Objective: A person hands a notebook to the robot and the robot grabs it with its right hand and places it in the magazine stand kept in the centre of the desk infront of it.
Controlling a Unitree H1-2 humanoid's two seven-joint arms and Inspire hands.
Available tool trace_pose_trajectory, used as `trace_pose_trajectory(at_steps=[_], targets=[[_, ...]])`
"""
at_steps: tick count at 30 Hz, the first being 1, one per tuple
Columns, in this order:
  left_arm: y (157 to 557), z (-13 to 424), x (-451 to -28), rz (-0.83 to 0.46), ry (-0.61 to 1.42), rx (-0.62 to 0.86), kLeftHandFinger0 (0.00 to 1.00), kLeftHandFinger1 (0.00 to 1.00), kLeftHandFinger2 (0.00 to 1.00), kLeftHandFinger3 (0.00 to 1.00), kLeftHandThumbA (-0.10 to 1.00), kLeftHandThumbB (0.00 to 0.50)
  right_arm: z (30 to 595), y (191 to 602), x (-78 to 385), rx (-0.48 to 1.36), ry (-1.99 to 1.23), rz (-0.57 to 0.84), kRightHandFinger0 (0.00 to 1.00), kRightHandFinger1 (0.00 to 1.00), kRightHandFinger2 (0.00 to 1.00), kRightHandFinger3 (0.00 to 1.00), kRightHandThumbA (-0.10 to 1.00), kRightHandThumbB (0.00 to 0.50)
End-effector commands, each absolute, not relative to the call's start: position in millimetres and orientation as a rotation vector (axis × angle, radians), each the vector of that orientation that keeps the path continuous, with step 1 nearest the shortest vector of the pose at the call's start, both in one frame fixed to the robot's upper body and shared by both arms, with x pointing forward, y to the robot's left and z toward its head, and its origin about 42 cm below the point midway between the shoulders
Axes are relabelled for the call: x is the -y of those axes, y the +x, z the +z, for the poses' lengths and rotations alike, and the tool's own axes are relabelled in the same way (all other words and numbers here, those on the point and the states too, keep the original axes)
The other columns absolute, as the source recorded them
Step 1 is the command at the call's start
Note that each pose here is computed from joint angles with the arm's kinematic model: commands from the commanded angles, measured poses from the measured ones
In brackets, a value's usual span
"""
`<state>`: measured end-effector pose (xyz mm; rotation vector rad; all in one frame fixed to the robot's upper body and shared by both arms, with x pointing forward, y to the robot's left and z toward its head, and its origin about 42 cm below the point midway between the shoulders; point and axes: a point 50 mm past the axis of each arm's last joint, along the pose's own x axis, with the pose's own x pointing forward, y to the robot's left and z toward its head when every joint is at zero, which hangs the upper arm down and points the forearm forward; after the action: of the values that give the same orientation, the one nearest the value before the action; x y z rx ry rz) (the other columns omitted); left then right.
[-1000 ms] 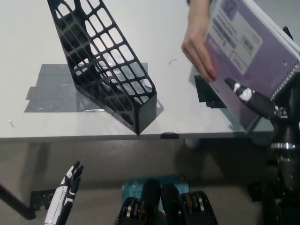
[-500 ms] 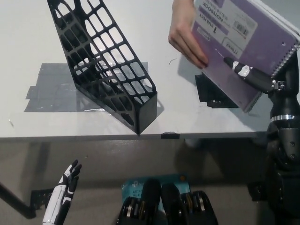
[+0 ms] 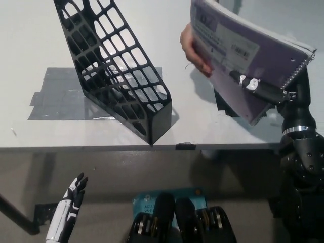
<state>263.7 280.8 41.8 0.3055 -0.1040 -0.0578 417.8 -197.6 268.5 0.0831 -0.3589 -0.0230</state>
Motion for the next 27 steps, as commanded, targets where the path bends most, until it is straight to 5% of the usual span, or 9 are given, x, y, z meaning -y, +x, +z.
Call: trace_pose_trajectory(at_steps=[1, 10, 22, 27], targets=[[271, 56, -284, -0.047, 0.309, 0.185, 1.00, 1.00, 1.00, 1.00, 1.00, 0.500, 309, 412, 186, 0.410, 0.347, 0.135, 0.00, 0.00, 0.00, 0.00, 1.00, 0.085], [273, 57, -283, -0.047, 0.297, 0.185, 1.00, 1.00, 1.00, 1.00, 1.00, 0.500, 350, 393, 188, 0.495, 0.582, 0.210, 0.00, 0.00, 0.00, 0.00, 1.00, 0.120], [273, 56, -283, -0.046, 0.287, 0.183, 1.00, 1.00, 1.00, 1.00, 1.00, 0.500, 398, 386, 183, 0.585, 0.650, 0.102, 0.00, 0.00, 0.00, 0.00, 1.00, 0.015], [274, 58, -283, -0.045, 0.293, 0.189, 1.00, 1.00, 1.00, 1.00, 1.00, 0.500, 407, 388, 178, 0.589, 0.667, 0.093, 0.00, 0.00, 0.00, 0.00, 1.00, 0.013]])
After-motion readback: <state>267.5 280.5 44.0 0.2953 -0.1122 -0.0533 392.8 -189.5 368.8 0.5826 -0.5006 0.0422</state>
